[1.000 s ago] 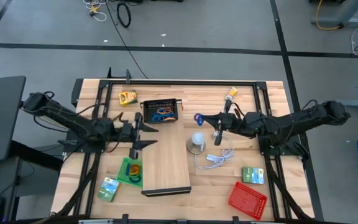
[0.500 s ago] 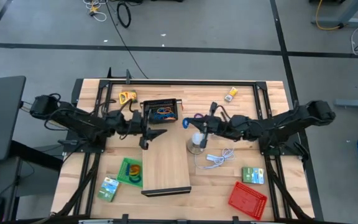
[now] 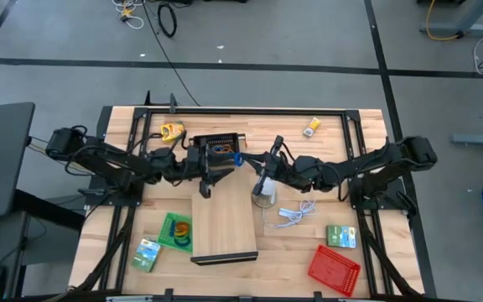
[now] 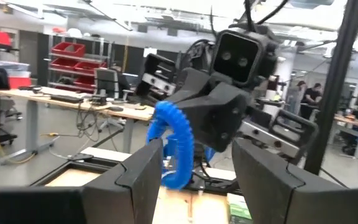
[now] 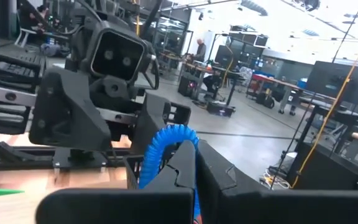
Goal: Pick & Place Office Desk Supplies
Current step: Put the blue spiral keychain into the green bin
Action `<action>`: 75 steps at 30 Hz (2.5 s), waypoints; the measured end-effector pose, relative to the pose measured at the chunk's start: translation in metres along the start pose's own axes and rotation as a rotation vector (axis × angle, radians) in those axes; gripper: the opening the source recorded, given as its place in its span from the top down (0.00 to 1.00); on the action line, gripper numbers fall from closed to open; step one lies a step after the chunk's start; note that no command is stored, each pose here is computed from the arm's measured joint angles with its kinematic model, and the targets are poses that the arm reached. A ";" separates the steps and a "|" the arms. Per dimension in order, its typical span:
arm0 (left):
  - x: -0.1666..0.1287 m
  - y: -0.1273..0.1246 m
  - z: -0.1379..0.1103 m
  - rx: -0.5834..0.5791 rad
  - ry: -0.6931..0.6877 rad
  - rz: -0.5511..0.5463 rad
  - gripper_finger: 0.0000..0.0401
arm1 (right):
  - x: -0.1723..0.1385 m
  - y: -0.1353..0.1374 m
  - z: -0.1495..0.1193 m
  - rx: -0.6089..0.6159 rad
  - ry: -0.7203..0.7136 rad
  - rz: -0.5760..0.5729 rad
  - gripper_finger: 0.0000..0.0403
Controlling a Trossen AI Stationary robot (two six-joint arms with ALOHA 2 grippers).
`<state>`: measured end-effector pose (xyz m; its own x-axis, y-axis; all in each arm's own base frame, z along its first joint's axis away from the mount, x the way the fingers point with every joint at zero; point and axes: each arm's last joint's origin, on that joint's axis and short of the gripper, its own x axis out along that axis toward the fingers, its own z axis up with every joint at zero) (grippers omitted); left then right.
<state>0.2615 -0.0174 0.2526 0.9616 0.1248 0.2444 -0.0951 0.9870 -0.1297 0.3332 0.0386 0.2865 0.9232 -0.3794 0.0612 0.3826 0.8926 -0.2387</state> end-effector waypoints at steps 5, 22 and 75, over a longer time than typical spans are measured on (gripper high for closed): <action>0.000 0.001 -0.002 -0.005 0.017 0.046 0.50 | 0.000 0.000 0.000 0.003 -0.004 -0.002 1.00; 0.015 0.005 0.007 0.018 0.040 0.078 0.50 | 0.000 -0.001 0.003 0.009 -0.024 -0.006 1.00; -0.015 -0.040 0.005 0.266 0.449 -0.042 0.93 | -0.042 0.038 0.024 -0.136 -0.023 0.114 0.41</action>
<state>0.2497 -0.0579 0.2592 0.9761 0.0859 -0.1994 -0.0596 0.9891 0.1343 0.3101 0.0943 0.2980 0.9615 -0.2707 0.0478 0.2685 0.8875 -0.3746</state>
